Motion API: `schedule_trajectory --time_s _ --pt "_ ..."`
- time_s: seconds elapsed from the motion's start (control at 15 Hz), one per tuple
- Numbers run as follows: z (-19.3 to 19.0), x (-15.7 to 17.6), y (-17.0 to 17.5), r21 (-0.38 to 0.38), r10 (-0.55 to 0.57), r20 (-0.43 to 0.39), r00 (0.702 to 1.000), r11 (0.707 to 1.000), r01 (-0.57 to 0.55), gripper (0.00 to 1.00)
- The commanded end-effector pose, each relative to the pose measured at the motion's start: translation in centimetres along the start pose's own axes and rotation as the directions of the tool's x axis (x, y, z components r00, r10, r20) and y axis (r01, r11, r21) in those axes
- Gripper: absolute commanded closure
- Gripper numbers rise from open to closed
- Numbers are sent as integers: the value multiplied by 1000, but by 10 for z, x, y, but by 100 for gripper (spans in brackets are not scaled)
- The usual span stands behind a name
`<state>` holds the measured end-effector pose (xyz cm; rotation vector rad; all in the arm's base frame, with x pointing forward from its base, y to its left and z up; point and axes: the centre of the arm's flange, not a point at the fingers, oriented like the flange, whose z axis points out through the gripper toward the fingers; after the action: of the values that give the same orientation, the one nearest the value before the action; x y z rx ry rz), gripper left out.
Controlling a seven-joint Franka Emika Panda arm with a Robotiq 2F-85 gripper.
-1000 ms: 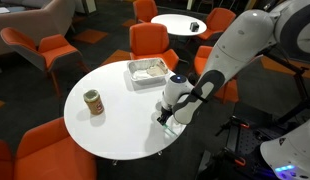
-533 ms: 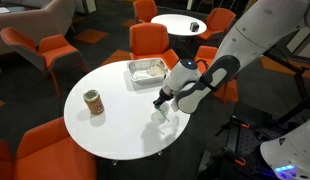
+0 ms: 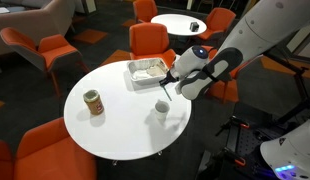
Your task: Put the marker in the mug
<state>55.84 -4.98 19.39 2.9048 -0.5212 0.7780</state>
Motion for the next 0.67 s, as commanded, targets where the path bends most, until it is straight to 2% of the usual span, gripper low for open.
schedule_trajectory --time_s 0.0,0.33,0.6 --pt "2 -14 -20 -62 5 -60 998 998 -8 95" --pt "15 -40 -57 -118 37 -136 990 992 -53 95" --pt "17 -52 -68 -193 62 -269 961 974 -117 95"
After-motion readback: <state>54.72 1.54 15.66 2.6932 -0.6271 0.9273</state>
